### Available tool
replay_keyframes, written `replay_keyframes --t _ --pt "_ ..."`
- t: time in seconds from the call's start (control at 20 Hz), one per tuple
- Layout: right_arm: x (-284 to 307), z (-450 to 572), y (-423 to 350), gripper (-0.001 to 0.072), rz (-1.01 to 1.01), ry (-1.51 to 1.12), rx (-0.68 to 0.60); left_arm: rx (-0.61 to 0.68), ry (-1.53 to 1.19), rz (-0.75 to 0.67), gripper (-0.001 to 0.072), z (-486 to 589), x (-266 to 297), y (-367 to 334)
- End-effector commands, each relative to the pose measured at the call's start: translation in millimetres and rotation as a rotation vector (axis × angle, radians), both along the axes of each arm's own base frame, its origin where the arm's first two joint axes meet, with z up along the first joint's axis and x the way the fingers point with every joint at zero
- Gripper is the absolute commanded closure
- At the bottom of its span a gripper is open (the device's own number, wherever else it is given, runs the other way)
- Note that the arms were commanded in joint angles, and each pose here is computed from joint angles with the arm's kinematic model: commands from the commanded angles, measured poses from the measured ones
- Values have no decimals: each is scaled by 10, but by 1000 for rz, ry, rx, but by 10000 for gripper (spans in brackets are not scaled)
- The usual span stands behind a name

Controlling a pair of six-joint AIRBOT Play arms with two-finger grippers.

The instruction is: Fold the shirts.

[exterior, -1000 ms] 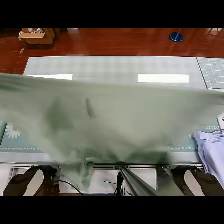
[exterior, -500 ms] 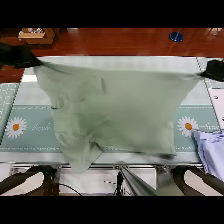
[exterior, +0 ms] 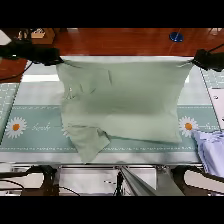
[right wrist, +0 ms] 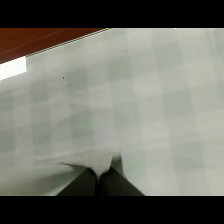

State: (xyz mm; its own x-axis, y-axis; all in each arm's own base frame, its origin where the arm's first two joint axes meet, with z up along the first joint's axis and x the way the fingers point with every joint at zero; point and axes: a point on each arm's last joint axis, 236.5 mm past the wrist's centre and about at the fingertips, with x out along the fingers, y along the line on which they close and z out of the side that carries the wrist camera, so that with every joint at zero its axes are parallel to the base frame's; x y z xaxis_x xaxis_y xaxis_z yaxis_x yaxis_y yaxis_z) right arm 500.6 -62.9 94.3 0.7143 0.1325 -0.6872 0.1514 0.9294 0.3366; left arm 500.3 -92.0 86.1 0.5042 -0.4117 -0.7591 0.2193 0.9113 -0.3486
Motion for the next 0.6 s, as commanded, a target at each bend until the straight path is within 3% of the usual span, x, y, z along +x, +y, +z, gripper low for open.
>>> replay_keyframes --t 0.0,0.25,0.55 --pt "264 -163 -56 692 -12 -55 9 7 -36 28 684 -291 299 -46" --pt "252 -685 -31 692 29 58 13 12 -23 39 684 -678 473 -152" --pt "-60 -1068 89 692 104 242 33 9 144 -8 684 -1013 204 -117"
